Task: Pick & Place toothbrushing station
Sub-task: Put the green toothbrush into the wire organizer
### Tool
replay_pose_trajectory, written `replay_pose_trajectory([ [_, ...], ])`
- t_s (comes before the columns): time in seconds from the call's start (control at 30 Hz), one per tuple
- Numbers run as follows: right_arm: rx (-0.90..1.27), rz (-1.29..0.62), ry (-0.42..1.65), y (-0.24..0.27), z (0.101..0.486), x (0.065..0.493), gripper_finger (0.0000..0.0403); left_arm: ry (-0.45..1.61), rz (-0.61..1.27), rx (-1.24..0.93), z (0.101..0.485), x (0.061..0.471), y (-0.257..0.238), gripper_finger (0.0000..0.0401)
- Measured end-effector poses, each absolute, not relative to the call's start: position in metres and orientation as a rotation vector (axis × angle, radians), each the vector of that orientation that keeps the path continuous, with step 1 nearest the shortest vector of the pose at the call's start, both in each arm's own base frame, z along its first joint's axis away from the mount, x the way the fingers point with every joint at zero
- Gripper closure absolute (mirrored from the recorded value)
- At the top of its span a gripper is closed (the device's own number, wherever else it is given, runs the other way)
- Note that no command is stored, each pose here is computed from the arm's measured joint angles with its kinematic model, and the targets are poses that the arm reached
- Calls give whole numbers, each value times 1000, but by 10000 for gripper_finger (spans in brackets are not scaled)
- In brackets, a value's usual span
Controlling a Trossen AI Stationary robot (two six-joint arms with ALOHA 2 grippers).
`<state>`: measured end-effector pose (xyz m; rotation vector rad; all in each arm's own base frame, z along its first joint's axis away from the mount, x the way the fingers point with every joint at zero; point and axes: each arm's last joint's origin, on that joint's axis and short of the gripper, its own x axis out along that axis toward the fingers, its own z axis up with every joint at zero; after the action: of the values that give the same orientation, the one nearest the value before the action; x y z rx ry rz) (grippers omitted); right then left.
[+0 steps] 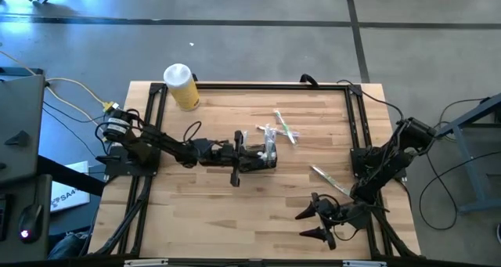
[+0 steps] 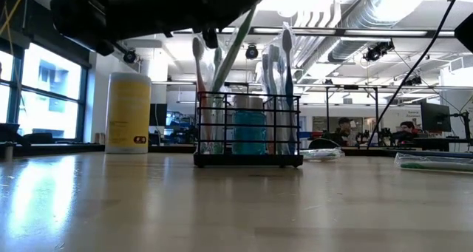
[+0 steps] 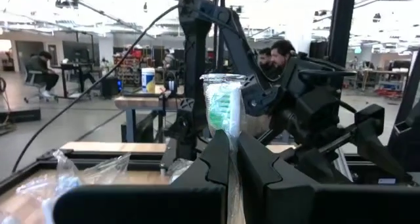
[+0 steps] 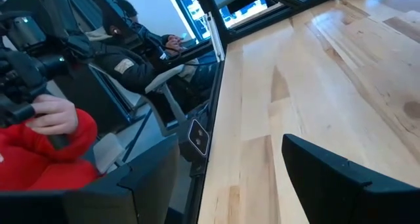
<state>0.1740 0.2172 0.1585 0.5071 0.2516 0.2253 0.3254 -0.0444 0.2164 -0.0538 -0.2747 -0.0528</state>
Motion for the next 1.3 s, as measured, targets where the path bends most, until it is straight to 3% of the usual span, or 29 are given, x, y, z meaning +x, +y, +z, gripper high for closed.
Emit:
replay_pose_trajectory([
  [0.47, 501, 220, 247, 219, 159, 172, 141, -309, -19, -112, 195, 297, -39, 399],
  [1.3, 482, 215, 243, 217, 159, 174, 141, -266, 23, -127, 190, 297, -38, 385],
])
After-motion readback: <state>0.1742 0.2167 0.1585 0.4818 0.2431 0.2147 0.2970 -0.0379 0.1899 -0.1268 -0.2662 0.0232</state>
